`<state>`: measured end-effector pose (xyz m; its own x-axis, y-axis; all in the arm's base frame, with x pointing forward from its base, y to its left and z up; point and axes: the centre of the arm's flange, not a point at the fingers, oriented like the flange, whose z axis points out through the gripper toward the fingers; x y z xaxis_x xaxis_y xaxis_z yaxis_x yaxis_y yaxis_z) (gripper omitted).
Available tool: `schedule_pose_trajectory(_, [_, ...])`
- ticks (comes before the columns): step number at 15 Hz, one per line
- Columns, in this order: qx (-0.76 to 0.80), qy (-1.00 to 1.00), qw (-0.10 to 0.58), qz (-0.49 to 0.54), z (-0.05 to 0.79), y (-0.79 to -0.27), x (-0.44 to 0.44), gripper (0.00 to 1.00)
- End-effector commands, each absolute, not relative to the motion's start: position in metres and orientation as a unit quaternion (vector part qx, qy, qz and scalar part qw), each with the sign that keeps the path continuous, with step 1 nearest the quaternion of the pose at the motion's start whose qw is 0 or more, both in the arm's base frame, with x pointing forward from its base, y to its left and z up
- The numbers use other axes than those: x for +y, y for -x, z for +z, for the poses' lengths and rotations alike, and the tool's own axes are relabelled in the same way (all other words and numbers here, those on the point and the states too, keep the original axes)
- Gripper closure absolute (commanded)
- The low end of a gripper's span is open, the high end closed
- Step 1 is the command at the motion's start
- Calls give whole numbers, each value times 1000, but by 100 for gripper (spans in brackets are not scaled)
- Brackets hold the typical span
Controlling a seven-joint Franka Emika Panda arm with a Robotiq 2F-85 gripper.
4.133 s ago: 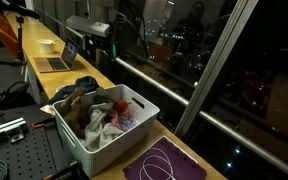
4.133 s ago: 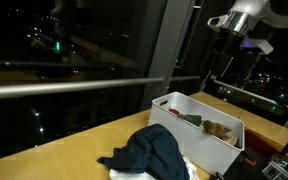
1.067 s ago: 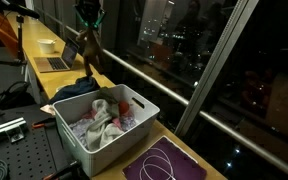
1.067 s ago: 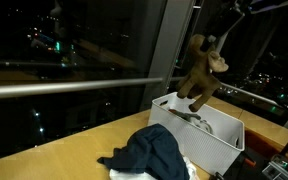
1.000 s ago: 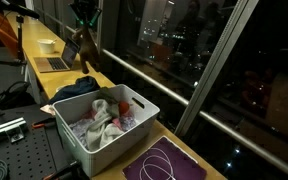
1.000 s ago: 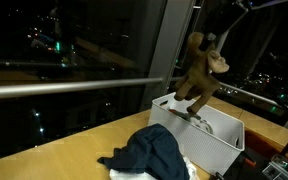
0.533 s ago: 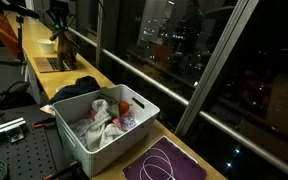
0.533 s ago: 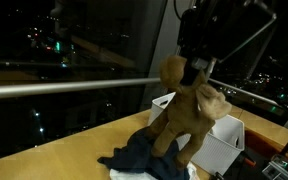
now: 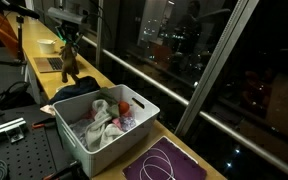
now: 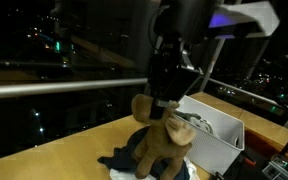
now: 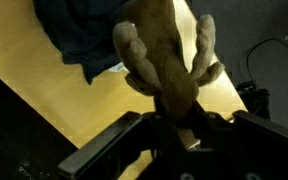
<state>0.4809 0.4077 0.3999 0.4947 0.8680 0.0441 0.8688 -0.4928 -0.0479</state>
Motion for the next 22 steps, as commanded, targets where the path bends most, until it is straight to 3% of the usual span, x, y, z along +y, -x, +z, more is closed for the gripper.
schedule_pose_trajectory(1, [-453, 890, 53, 10, 398, -537, 326, 42])
schedule_pose_trajectory(7, [-339, 936, 98, -2, 391, -583, 145, 1])
schedule_pose_trajectory(16, [-240, 963, 122, 1, 316, -553, -19, 0])
schedule_pose_trajectory(22, [-309, 949, 30, -64, 266, -538, -5, 0])
